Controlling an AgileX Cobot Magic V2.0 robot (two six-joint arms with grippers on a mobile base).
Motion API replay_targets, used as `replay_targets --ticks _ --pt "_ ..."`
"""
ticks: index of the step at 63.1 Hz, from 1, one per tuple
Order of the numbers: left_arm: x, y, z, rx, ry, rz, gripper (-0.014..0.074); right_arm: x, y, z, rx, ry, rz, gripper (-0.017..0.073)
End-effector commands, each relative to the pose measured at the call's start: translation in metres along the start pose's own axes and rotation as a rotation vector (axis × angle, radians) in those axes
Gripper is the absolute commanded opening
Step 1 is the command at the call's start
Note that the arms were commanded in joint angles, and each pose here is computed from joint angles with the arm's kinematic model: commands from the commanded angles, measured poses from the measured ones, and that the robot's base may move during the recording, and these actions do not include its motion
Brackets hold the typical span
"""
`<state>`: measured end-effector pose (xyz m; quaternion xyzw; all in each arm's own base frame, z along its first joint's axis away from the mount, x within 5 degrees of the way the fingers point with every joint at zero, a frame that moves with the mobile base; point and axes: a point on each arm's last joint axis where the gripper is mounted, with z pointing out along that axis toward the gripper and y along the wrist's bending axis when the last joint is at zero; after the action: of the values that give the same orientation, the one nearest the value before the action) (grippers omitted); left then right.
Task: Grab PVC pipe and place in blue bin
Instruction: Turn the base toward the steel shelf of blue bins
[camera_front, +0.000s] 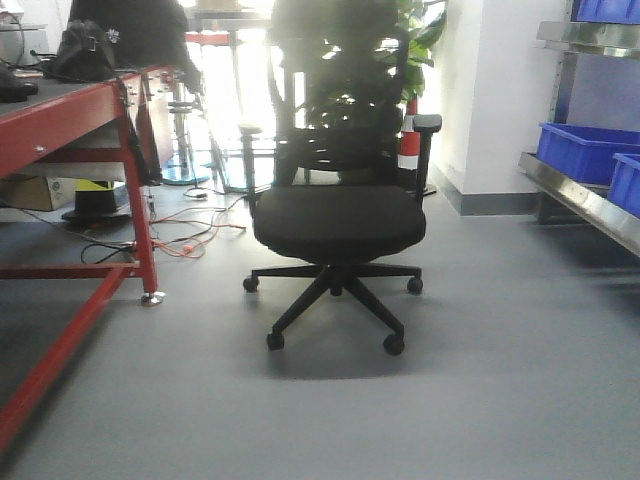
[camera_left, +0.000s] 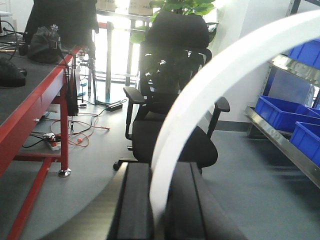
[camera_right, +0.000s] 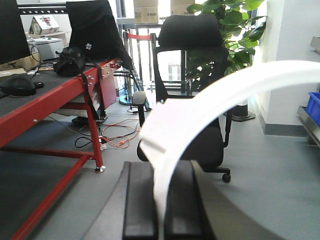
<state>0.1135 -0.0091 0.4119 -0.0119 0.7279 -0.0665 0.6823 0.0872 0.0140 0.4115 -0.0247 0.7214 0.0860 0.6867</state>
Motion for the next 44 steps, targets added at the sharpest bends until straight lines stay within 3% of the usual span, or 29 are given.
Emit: replay_targets --ticks 1,44 --pt "-0.0031 -0.0003 -0.0007 0.003 -0.032 -0.008 -0.0111 -0.0025 0.0 0.0 0.0 -0.025 -0.006 -0.0168" --pt "-0.0031 -0.0003 -0.0007 0.003 -0.032 -0.008 -0.0111 -0.0025 0.0 0.0 0.0 -0.025 -0.006 -0.0168"
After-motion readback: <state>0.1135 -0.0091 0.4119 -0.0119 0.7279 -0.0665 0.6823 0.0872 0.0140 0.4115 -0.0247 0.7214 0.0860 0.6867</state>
